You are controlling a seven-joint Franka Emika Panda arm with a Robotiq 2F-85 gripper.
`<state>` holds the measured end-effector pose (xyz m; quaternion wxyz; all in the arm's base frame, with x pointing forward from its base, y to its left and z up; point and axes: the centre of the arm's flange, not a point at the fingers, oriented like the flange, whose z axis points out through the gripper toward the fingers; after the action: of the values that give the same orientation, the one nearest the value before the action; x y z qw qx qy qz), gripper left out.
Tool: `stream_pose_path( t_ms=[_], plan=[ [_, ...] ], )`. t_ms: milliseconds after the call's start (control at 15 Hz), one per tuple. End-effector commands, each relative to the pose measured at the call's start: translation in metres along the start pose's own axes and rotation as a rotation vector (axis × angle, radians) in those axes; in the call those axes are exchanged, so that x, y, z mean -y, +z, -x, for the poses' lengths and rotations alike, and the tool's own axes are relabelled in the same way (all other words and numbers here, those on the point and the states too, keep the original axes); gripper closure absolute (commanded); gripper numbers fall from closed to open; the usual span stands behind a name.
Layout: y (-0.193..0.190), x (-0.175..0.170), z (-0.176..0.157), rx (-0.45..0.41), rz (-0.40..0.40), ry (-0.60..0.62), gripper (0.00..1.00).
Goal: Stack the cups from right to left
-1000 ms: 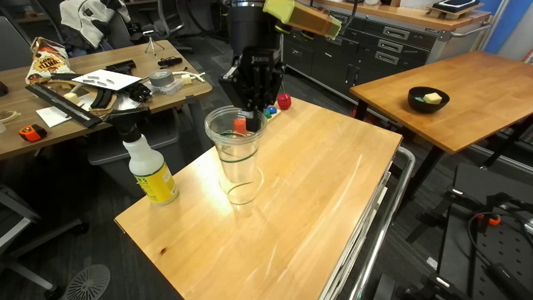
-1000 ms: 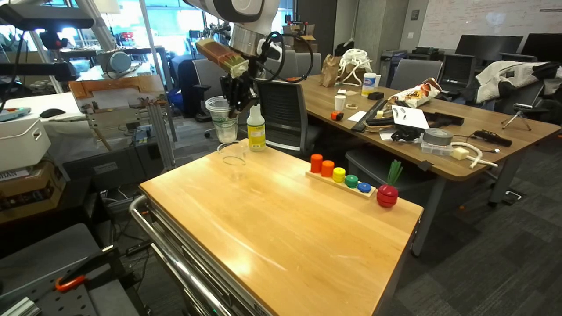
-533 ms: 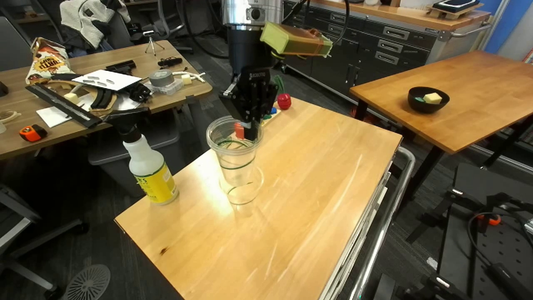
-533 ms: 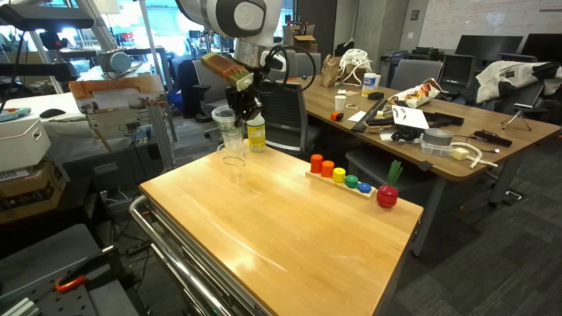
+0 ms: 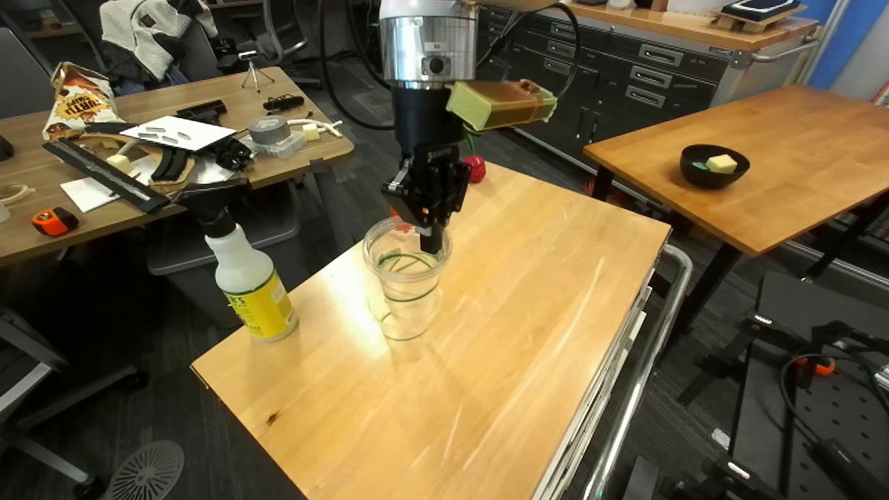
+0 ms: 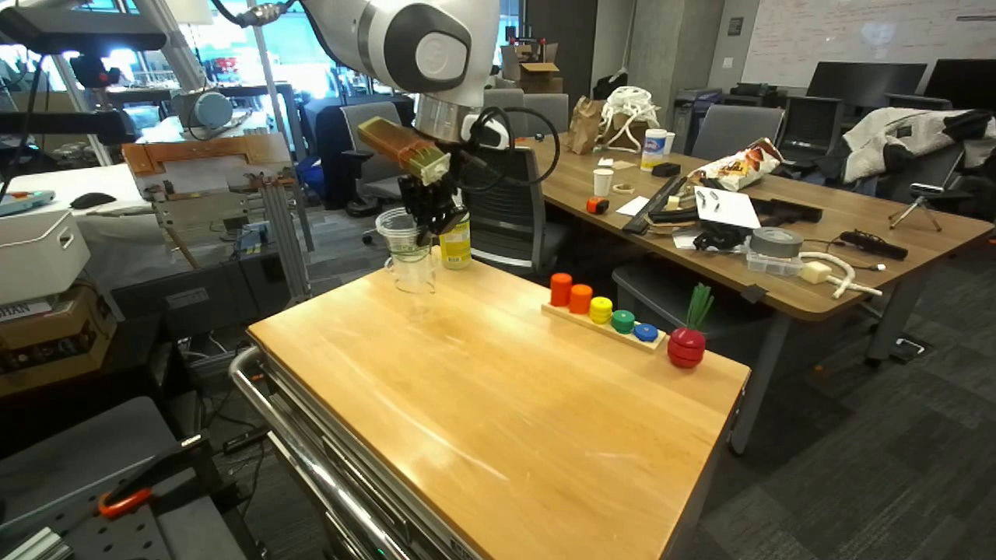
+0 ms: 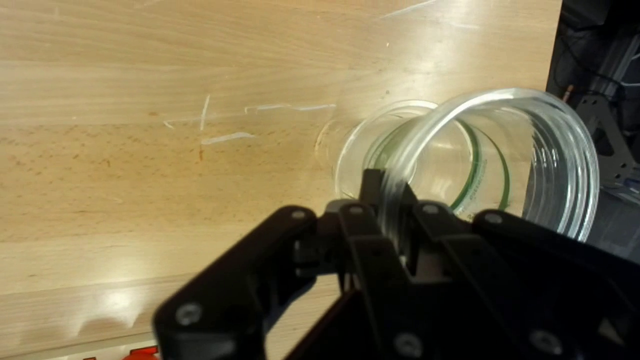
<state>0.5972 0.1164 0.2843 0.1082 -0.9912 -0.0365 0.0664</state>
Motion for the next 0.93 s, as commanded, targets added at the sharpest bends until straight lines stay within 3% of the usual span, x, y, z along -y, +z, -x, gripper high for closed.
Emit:
stream_pose_path(
  t_ms=[0, 67, 400, 600, 733, 867],
  plan=[
    [0.005, 0.002, 0.001, -0.016, 0.004, -0.017, 0.97],
    [0.006, 0.003, 0.001, -0.015, 0.003, -0.018, 0.76],
    [-0.007, 0.025, 0.001, -0.038, 0.0, -0.056, 0.35],
    [-0.031, 0.043, 0.004, -0.067, -0.007, -0.087, 0.13],
    [-0.058, 0.054, 0.004, -0.114, 0.036, -0.104, 0.01],
    [-0.09, 0.063, 0.006, -0.182, 0.101, -0.117, 0.0]
  ],
)
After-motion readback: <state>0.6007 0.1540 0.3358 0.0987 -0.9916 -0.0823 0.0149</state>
